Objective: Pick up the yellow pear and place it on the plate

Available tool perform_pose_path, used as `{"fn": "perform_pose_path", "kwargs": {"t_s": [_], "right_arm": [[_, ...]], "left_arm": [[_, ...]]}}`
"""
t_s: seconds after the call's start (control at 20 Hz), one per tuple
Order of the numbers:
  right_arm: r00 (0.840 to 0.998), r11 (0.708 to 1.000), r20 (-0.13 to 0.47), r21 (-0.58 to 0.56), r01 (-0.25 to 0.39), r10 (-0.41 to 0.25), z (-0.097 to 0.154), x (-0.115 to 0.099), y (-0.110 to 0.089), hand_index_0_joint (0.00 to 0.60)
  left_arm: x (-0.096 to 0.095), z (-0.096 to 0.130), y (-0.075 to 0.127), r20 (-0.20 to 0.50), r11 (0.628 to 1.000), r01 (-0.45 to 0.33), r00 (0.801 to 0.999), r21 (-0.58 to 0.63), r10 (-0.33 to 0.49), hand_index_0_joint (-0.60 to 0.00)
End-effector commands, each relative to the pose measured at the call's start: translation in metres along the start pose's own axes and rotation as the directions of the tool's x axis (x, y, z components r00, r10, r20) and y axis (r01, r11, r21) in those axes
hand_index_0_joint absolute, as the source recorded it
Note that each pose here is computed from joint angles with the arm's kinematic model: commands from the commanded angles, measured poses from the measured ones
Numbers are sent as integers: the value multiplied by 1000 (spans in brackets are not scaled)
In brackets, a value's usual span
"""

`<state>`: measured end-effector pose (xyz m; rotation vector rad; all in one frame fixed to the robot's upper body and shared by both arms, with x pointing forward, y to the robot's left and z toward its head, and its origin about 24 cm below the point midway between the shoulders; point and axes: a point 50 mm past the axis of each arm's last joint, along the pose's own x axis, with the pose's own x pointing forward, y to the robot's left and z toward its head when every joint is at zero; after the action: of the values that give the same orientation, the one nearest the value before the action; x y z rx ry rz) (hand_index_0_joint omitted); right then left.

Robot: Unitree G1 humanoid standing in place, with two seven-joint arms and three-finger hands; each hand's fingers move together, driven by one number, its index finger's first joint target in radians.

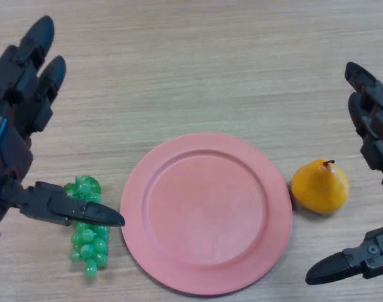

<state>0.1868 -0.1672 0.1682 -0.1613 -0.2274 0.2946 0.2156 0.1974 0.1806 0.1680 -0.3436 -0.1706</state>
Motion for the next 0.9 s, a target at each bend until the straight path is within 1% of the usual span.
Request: {"fn": "perform_pose_path", "kwargs": {"t_s": [0.05, 0.1, 0.2, 0.35, 0.45, 0.5, 0.65, 0.75, 0.8, 0.85, 0.9], "right_arm": [[987, 999, 160, -44, 27, -20, 27, -3, -4, 0], [987, 998, 160, -49, 28, -20, 28, -2, -5, 0], [986, 998, 163, -54, 37, -28, 26, -1, -8, 0], [984, 995, 170, -83, 58, -44, 23, 2, -11, 0], [984, 995, 167, -67, 73, -61, 18, 6, -17, 0], [982, 995, 174, -64, 81, -69, 14, 8, -24, 0], [975, 990, 187, -53, 131, -119, -1, 20, -48, 0], [973, 987, 182, -53, 155, -143, -14, 30, -63, 0], [972, 984, 182, -67, 165, -151, -22, 37, -69, 0], [969, 980, 192, -89, 176, -157, -28, 42, -75, 0], [969, 978, 189, -106, 180, -158, -35, 47, -80, 0]], "left_arm": [[1, 28, 7, 185, 995, -42, 982, 95, 24, 0], [1, 30, 8, 199, 994, -44, 980, 99, 23, 0], [2, 31, 8, 204, 994, -44, 979, 102, 23, 0], [2, 28, 9, 208, 995, -52, 977, 89, 33, 0], [2, 26, 11, 207, 996, -60, 977, 73, 43, 0], [3, 25, 12, 195, 996, -56, 980, 63, 43, 0], [6, 17, 11, 162, 996, -41, 987, 85, 27, 0], [7, 10, 9, 144, 997, -36, 989, 71, 25, 0], [7, 8, 5, 126, 997, -13, 992, 75, 3, 0], [7, 8, 2, 119, 996, 0, 993, 93, -11, 0], [8, 7, 0, 112, 995, 14, 993, 102, -26, 0]]}}
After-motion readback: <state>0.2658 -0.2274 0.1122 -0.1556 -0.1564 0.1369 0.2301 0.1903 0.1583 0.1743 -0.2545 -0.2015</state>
